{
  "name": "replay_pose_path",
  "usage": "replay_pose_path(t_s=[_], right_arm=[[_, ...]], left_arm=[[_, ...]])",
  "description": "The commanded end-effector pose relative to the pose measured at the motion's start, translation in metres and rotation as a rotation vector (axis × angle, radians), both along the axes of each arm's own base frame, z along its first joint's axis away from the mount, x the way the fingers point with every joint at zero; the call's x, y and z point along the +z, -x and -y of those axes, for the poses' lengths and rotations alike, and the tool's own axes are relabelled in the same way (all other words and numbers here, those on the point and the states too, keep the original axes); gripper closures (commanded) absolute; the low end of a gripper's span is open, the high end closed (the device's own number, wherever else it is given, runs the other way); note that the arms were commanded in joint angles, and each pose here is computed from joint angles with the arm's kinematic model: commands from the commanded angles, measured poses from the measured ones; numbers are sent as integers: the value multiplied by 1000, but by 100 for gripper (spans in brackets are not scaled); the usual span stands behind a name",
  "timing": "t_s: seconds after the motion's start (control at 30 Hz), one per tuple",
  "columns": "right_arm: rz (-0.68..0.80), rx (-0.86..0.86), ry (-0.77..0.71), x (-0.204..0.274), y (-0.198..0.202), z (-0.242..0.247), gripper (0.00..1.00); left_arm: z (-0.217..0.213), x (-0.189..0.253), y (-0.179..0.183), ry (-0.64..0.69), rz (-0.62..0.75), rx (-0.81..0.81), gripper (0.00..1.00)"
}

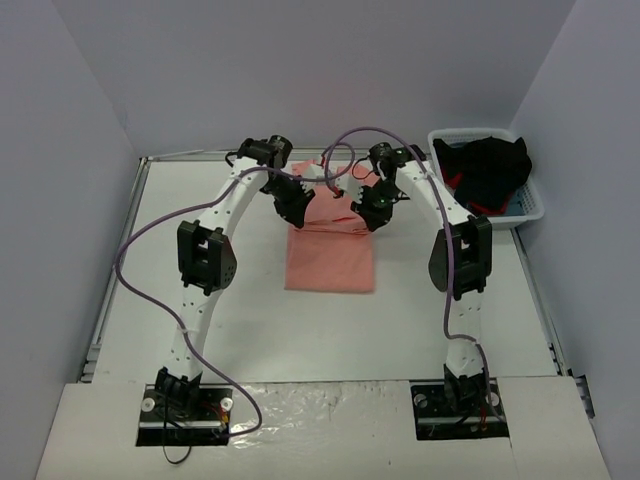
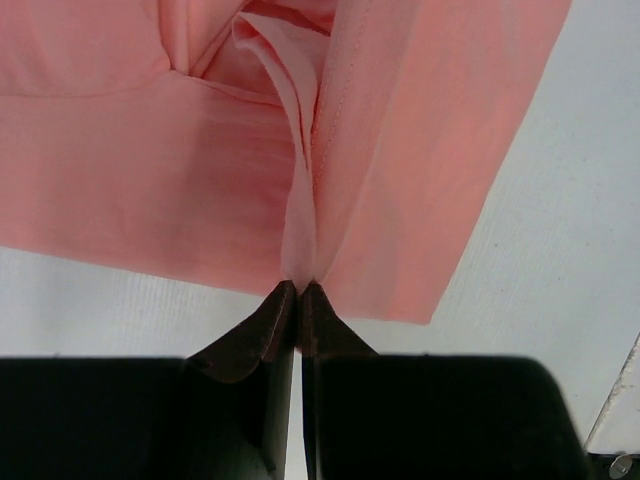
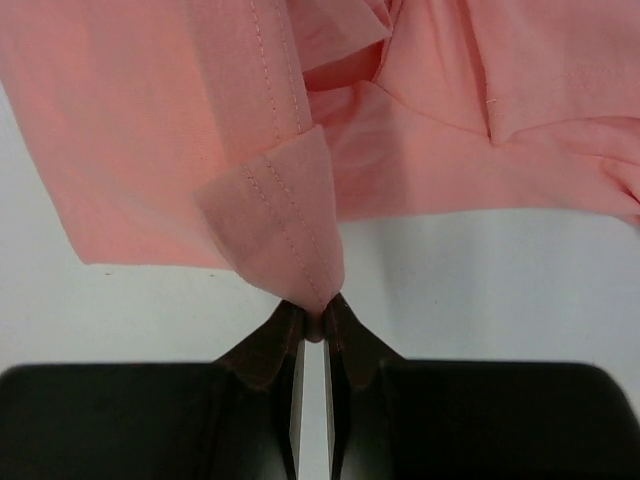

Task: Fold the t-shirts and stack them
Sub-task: Fold the folded rectangular tshirt in 1/3 of the way

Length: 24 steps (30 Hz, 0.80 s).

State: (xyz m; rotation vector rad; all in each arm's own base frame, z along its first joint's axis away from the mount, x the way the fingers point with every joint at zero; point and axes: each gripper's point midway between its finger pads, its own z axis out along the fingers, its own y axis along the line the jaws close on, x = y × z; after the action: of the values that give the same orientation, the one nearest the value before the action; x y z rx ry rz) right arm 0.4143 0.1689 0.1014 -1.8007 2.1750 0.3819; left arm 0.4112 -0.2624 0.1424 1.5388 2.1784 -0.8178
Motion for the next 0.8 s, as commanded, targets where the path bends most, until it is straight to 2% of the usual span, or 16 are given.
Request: replay_pose_path(t_s=[0.0,0.23,0.27,0.3,0.33,0.37,0.4,0.43,0.57,0.77], right_arm=[[-34,-52,25,-5,-6,10,100],[-37,-63,33,-19,-20,8,100],[-39,-65,43,-21,-21,10,96],[-39,-68,44,-22,-22,10,82],[-38,-73,48,-24,-24,11,75],[-35,-78,51,-25,-26,10,62],[-30,-99,49,-24,-29,11,51],[-16,-114,43,-23,-34,10,46],[19,-137,43,-11,-40,12,34],[65,-186,39,17,-38,15,35]], left_arm=[[1,18,4,12,42,-39,98],[-3,6,-9,-3,56,-24,98],[-4,4,-11,-8,60,-18,97],[-5,4,-14,-9,61,-5,96],[-5,3,-16,-10,71,-3,94],[-5,3,-18,-11,74,2,78],[-6,2,-20,-13,72,17,68],[-5,4,-23,-8,86,21,61],[1,21,-26,35,113,45,56],[4,57,-13,98,148,52,56]])
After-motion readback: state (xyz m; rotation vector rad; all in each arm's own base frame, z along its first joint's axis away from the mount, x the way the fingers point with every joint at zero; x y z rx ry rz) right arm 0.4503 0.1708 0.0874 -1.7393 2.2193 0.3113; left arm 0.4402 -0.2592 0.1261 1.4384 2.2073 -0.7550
